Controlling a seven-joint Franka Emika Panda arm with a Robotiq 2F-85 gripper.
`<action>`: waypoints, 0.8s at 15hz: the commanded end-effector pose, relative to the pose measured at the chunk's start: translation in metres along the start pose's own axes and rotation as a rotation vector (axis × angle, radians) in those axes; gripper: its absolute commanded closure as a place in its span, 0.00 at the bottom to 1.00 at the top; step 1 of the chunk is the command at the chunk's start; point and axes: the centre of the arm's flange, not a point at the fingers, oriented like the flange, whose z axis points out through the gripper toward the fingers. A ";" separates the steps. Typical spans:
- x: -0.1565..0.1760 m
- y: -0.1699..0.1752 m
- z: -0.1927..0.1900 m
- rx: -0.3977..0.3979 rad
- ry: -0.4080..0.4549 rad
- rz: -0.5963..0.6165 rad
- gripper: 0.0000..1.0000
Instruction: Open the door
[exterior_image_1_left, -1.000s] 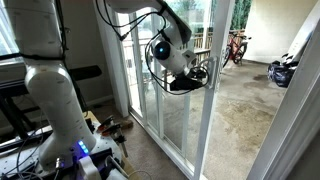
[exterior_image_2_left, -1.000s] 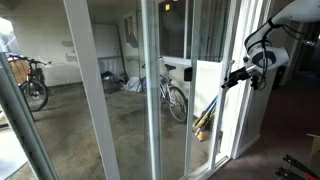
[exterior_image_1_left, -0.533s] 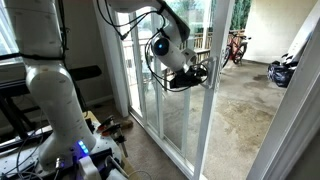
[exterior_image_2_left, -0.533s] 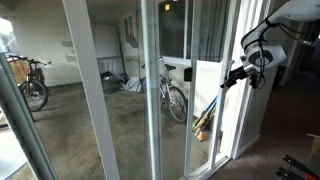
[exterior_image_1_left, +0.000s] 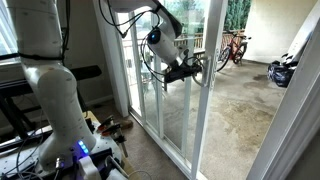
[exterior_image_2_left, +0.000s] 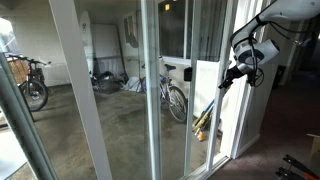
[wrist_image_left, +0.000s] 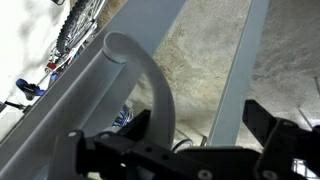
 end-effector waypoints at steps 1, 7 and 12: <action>0.042 -0.065 0.025 0.048 0.043 -0.091 0.00; 0.072 -0.104 0.033 0.078 0.016 -0.169 0.00; 0.100 -0.138 0.033 0.094 -0.002 -0.248 0.00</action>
